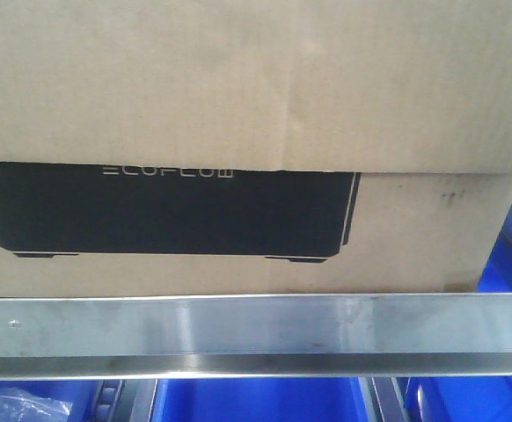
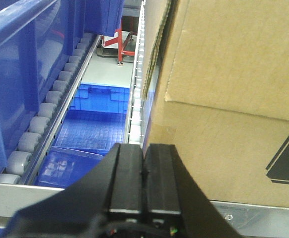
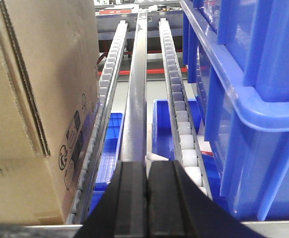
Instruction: Grab box from left shelf to table start
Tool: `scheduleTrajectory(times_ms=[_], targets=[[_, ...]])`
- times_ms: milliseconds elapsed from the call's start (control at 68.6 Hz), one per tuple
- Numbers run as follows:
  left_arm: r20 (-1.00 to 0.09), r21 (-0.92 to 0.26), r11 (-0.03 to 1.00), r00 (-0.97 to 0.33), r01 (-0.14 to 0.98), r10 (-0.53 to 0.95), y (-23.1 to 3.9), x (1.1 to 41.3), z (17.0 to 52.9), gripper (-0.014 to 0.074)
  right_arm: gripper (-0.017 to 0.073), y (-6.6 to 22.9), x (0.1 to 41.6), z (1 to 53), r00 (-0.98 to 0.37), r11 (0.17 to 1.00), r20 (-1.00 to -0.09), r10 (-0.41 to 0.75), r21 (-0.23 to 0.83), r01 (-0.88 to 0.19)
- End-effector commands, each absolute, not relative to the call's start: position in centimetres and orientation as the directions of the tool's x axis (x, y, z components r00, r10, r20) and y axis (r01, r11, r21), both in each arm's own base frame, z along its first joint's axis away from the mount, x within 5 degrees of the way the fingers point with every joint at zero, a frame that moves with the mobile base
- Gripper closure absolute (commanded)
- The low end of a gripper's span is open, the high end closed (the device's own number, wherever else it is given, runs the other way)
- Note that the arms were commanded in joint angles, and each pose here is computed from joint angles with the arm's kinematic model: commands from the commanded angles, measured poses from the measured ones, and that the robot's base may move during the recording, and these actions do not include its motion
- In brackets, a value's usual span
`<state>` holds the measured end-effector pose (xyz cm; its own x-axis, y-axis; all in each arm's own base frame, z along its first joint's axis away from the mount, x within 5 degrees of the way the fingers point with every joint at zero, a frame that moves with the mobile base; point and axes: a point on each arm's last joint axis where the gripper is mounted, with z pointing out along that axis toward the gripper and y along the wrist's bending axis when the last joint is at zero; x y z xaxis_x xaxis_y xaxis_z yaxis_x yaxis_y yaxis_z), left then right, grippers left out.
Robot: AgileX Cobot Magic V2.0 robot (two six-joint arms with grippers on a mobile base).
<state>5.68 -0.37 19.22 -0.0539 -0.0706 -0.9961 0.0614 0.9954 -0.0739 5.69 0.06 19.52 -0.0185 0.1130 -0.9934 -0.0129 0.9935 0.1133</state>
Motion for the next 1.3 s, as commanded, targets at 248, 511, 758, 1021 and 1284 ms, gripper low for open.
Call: scheduleTrajectory(times_ms=[248,511,758,1021,1284], targets=[[-0.995,-0.075,0.994,0.064,0.075,-0.080,-0.4,5.5,20.4,0.0693,0.0503,0.1,5.6,20.3,0.071,0.995,-0.992,0.101,0.100,-0.025],[-0.993,-0.075,0.994,0.086,0.077,-0.082,-0.4,5.5,20.6,0.0693,0.0503,0.1,5.6,20.3,0.071,0.995,-0.992,0.101,0.100,-0.025],[-0.925,-0.193,0.975,0.312,0.111,-0.219,-0.1,4.9,23.7,0.0693,0.0503,0.1,5.6,20.3,0.071,0.995,-0.992,0.101,0.100,-0.025],[-0.964,-0.106,0.989,0.234,0.099,-0.127,-0.3,3.6,31.6,0.0688,0.0503,0.1,5.6,20.3,0.071,0.995,-0.992,0.101,0.100,-0.025],[-0.991,-0.088,0.993,0.097,0.083,-0.096,-0.4,5.4,36.3,0.0243,0.0503,0.1,5.6,20.3,0.071,0.995,-0.992,0.101,0.100,-0.025]])
